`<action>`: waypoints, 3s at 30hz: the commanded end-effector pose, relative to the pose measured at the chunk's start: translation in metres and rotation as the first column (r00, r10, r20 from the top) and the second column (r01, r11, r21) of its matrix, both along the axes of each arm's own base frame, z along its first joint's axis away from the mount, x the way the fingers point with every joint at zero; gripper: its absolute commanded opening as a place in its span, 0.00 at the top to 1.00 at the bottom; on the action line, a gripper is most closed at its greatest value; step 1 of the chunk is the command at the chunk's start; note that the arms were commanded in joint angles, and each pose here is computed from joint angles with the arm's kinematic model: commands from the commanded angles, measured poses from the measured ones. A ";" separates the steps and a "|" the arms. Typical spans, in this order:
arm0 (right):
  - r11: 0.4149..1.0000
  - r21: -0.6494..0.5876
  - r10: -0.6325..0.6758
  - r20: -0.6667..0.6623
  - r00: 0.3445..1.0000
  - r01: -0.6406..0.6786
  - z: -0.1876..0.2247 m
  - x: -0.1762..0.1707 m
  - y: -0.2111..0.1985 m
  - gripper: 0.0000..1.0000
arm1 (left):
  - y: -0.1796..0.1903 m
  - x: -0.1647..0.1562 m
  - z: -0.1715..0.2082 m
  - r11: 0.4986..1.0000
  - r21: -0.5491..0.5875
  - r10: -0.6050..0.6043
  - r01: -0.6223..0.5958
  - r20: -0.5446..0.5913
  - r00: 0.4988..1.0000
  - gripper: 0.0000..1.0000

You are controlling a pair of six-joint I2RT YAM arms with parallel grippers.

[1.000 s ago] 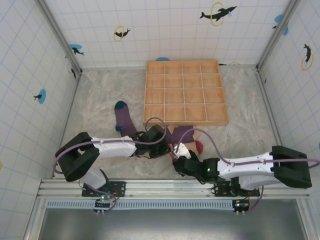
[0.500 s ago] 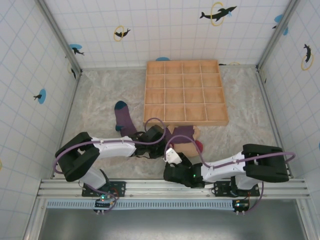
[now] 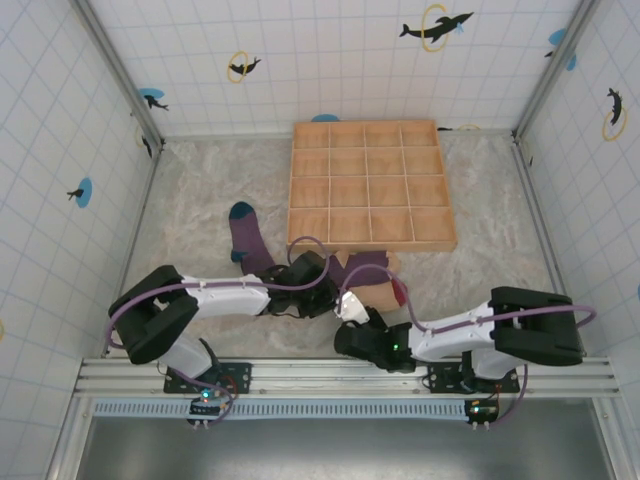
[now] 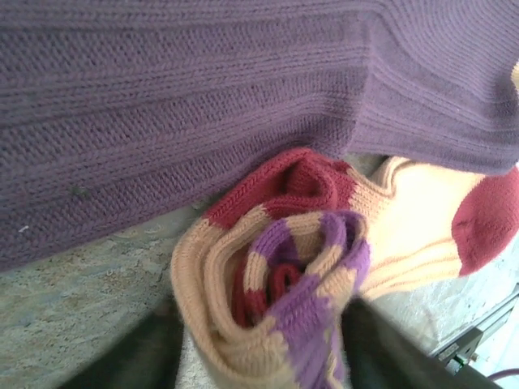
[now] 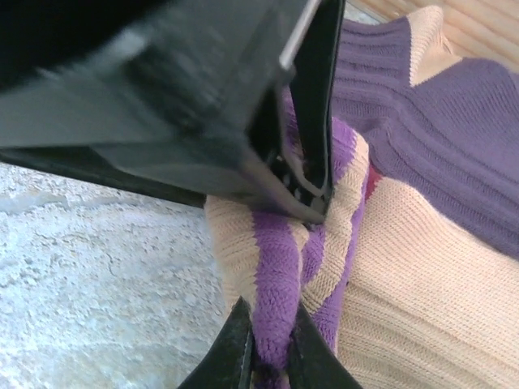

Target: Roll the socks

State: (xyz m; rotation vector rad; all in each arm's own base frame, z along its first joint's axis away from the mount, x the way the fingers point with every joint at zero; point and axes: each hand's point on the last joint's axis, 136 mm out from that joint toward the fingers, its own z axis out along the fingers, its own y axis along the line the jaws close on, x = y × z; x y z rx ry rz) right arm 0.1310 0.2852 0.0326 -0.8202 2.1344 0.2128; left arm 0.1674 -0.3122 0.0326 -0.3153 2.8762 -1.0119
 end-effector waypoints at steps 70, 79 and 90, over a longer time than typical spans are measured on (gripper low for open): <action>0.665 -0.101 -0.571 -0.707 0.417 0.740 -0.101 -0.044 -0.181 1.00 | -0.074 0.001 -0.014 0.987 -0.022 -0.158 0.161 0.101 0.982 0.57; 0.710 0.010 -0.502 -0.695 0.515 0.705 -0.078 -0.023 -0.160 0.72 | -0.072 -0.006 -0.030 0.976 0.058 -0.214 0.212 0.033 0.976 0.92; 0.842 0.137 -0.387 -0.521 0.761 0.522 0.022 0.031 -0.115 0.46 | -0.059 0.007 -0.011 0.973 0.054 -0.227 0.223 0.087 0.970 1.00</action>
